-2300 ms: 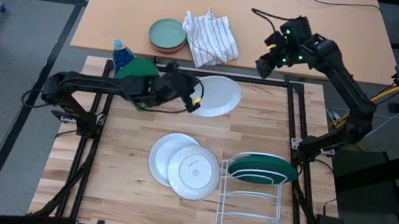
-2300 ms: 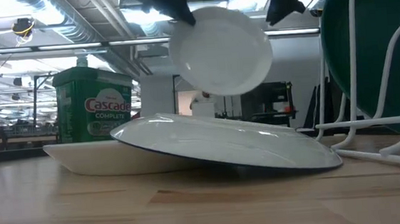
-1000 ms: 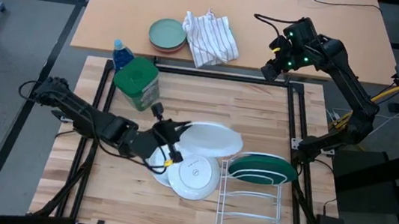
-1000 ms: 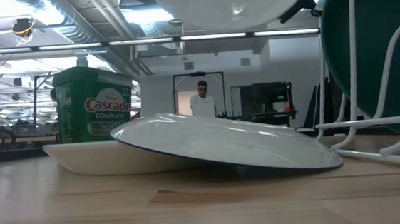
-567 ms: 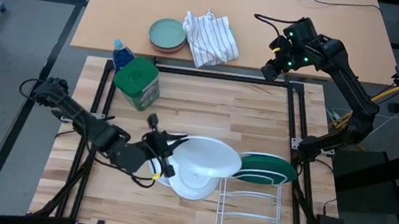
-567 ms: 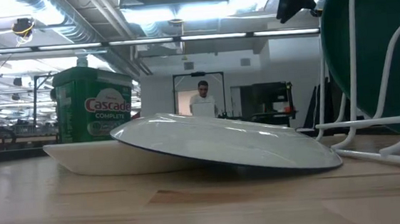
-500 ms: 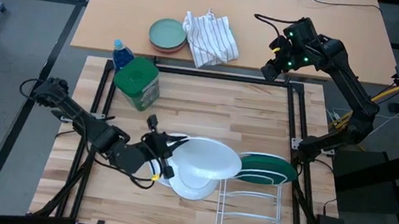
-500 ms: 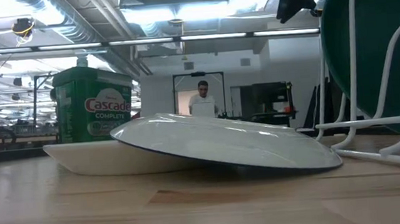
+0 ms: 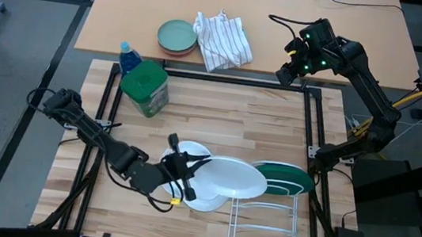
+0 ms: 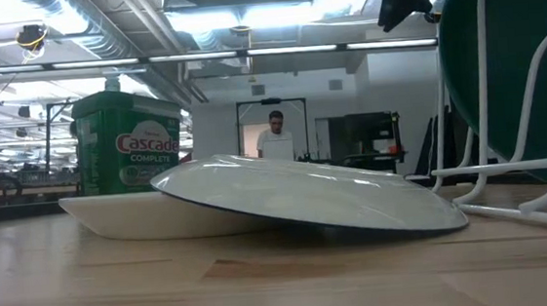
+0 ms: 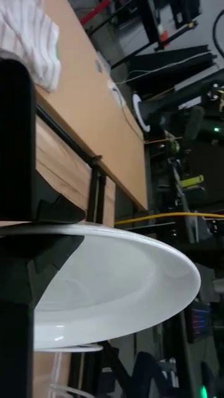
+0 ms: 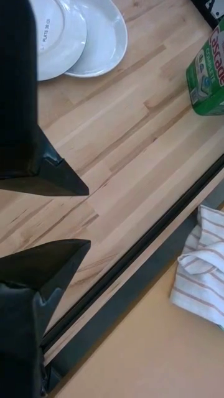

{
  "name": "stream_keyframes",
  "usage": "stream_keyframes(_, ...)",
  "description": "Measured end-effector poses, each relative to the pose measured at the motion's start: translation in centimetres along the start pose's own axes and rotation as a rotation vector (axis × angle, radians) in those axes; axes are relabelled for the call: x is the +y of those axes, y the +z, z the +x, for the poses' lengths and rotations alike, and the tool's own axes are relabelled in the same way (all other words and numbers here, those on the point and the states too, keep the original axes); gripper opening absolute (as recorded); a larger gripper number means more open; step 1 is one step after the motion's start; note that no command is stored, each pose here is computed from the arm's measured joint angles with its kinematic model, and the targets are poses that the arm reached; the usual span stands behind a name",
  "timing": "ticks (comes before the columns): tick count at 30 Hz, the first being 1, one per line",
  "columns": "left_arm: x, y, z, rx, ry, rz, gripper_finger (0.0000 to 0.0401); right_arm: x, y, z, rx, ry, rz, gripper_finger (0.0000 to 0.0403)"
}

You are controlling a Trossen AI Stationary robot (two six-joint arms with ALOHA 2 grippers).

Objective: Sort dishes
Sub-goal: Put the top white plate on the dish rack

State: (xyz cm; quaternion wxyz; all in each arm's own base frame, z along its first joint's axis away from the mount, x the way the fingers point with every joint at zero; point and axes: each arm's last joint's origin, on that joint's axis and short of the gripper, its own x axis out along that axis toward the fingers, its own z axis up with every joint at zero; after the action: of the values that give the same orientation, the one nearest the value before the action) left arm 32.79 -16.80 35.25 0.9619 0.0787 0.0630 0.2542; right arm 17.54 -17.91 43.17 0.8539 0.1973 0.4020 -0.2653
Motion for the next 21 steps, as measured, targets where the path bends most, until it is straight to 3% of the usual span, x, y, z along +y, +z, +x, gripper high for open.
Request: stream_keyframes(21, -2.5, -1.8, 4.2, -0.118, 0.037, -0.039, 0.0000, 0.0, 0.0, 0.0, -0.001, 0.000, 0.000, 0.0127)
